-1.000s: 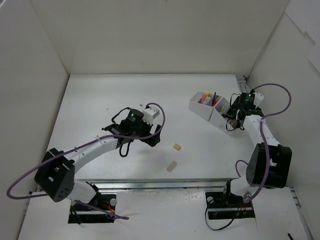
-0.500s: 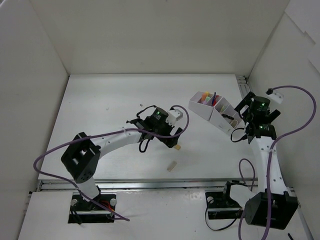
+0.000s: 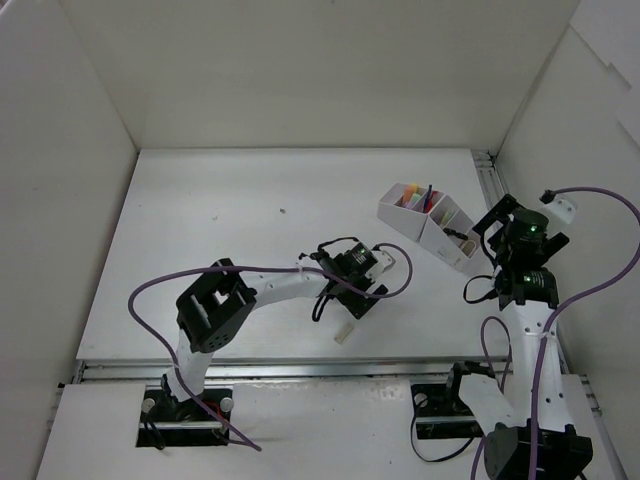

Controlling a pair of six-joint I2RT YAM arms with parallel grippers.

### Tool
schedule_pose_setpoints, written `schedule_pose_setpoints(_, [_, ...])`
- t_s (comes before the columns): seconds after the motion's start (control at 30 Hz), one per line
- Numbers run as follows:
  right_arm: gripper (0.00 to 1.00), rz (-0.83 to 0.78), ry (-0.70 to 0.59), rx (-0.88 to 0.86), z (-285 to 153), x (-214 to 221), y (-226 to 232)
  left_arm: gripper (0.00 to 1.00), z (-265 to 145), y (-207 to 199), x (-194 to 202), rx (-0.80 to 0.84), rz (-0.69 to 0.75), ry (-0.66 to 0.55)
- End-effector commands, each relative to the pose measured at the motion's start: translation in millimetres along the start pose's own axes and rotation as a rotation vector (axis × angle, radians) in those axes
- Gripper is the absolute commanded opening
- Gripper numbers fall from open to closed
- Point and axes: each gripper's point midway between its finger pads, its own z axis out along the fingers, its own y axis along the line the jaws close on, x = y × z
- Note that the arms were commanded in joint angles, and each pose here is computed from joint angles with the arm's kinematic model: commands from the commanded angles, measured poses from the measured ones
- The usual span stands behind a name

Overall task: Sort the stationery into containers
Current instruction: Pick up the stationery from the center of the board.

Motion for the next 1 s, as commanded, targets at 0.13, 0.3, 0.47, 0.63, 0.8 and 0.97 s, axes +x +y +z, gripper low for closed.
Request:
schedule_pose_setpoints(0.13, [0.98, 0.020, -0.025, -0.032, -0.6, -6.9, 5.6, 0.75, -2.9, 22.5, -19.0, -0.128, -0.077, -0.028])
schedule_pose_setpoints(0.3, [0.98, 0.010, -0.020, -0.034, 0.3, -5.5, 6.1, 0.59, -0.2, 21.0, -23.6, -0.119, -0.077, -0.041])
schedule_pose_setpoints(0.47, [0.98, 0.006, -0.020, -0.041, -0.1, -5.7, 7.1, 0.30, 1.4, 13.3, -20.3, -0.074, -0.071, -0.034])
schedule_pose_setpoints(0.63, [0.98, -0.031, 0.000, -0.120, -4.4, -4.1, 19.1, 0.08, -4.2, 11.1, -24.8, -0.058, -0.063, -0.069])
schedule_pose_setpoints(0.8, [0.98, -0.064, 0.033, -0.244, -11.6, 0.3, 39.1, 0.00, -23.2, 16.6, -36.2, -0.077, -0.014, -0.159])
schedule_pose_setpoints(0.97, [0.98, -0.074, 0.028, -0.268, -16.4, 0.8, 40.5, 0.22, -46.4, 17.2, -51.2, -0.077, 0.014, -0.250])
